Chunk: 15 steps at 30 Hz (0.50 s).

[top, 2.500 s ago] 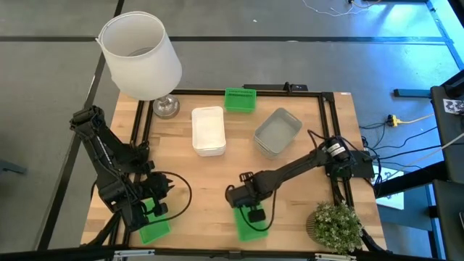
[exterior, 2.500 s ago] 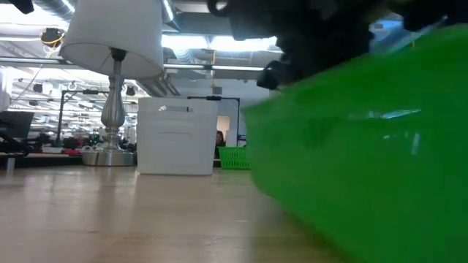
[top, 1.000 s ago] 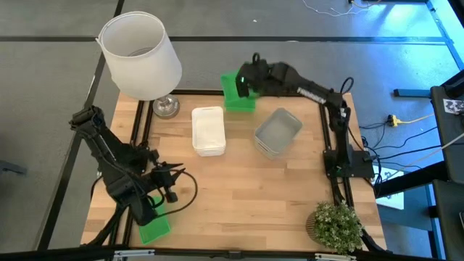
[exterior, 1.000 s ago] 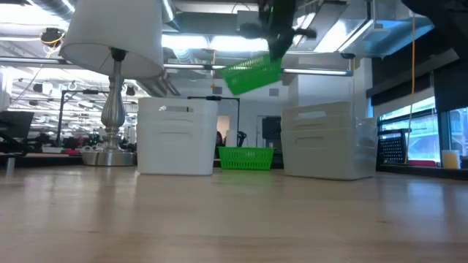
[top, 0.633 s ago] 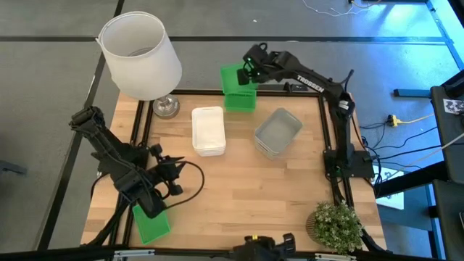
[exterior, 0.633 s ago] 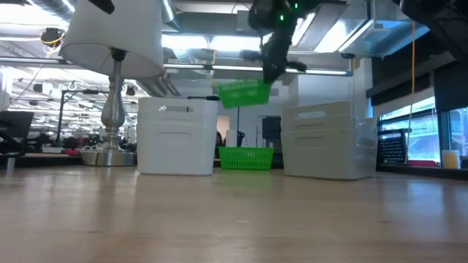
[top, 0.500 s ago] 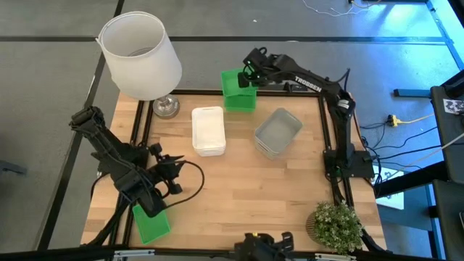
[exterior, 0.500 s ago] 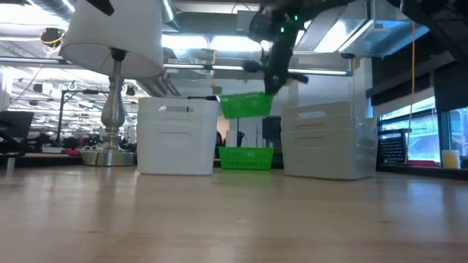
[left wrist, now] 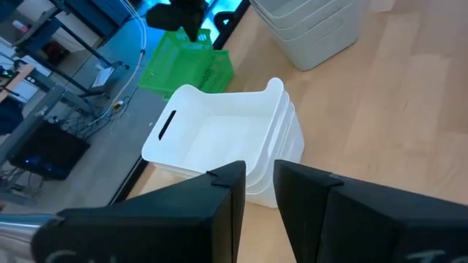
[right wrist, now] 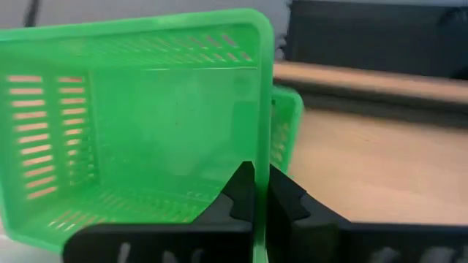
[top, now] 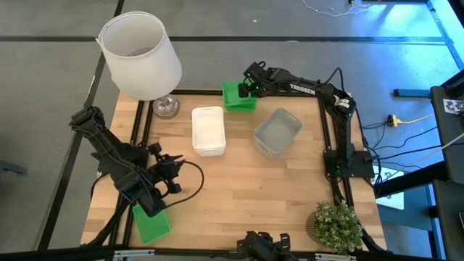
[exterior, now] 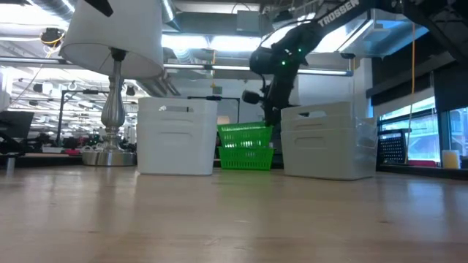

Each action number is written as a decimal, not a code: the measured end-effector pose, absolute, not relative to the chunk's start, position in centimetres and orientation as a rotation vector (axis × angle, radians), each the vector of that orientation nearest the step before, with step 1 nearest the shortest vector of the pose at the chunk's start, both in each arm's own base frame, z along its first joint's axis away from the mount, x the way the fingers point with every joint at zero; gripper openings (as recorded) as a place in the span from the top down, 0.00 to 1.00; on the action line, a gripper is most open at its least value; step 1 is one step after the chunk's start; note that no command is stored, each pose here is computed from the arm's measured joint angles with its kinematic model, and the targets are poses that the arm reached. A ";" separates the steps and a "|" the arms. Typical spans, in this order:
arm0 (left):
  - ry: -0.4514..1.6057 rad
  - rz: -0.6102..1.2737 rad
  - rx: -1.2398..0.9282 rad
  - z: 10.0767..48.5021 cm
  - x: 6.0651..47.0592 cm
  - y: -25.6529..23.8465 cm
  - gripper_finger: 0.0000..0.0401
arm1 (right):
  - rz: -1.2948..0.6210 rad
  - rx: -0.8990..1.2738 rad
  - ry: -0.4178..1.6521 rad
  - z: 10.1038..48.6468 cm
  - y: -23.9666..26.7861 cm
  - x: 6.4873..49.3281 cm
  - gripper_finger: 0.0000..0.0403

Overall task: Stack baskets by color
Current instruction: Stack the bottom right green bin on the top green bin

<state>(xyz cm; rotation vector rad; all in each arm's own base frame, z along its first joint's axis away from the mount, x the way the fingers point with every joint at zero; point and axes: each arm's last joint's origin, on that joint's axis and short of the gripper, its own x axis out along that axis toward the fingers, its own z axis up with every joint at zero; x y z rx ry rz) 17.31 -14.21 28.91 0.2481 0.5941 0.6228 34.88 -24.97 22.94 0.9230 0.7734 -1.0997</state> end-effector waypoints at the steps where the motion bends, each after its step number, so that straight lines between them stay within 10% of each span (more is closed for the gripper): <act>1: 0.595 0.623 0.249 28.9 17.3 -14.2 0.84 | -1.107 0.936 0.784 22.6 -24.9 34.8 1.00; 15: 0.602 0.626 0.262 28.9 17.2 -14.1 0.84 | -1.059 1.015 0.790 21.3 -24.5 34.7 0.91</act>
